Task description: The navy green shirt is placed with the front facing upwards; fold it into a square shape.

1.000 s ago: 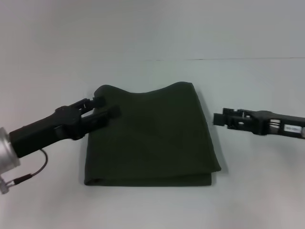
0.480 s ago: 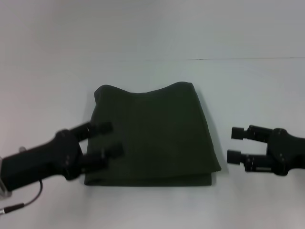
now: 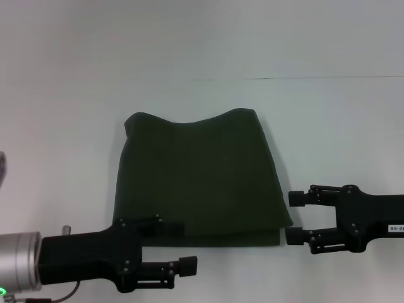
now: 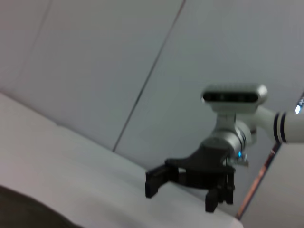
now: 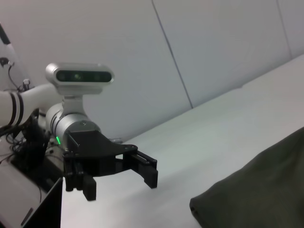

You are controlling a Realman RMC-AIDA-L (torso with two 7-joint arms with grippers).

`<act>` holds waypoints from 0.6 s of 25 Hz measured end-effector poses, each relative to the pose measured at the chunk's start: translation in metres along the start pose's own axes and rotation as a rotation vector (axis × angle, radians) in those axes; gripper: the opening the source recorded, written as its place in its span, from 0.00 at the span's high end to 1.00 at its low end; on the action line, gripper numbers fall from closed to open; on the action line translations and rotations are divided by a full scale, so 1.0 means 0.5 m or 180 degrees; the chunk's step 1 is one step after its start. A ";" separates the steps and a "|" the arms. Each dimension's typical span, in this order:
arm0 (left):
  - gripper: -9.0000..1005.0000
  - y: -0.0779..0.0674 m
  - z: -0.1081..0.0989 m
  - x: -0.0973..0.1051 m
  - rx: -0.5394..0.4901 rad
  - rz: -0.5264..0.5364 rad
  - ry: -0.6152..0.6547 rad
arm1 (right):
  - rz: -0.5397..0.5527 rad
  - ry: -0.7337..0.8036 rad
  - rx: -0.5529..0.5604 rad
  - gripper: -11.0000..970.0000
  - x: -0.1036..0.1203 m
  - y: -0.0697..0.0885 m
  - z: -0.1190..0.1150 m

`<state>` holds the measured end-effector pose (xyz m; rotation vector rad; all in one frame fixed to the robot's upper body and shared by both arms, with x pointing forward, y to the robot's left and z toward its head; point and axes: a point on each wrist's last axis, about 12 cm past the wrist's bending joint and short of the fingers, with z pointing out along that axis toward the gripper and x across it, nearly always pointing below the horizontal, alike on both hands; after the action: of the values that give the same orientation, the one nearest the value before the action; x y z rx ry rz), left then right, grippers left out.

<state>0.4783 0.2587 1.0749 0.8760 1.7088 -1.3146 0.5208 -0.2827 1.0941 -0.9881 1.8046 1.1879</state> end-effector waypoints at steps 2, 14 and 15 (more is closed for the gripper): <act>0.17 0.003 0.005 0.001 0.0003 -0.0009 0.0068 | -0.0005 0.0031 -0.0020 0.07 -0.002 -0.001 0.005; 0.17 0.006 0.007 -0.002 0.0004 0.0007 0.0104 | -0.0021 0.0111 -0.0056 0.07 -0.006 -0.005 0.028; 0.17 0.006 0.007 -0.003 0.0005 0.0007 0.0104 | -0.0021 0.0112 -0.0054 0.07 -0.006 -0.005 0.029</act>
<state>0.4823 0.2557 1.0742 0.9048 1.7317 -1.3070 0.5269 -0.2694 1.0917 -1.0298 1.8200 1.1907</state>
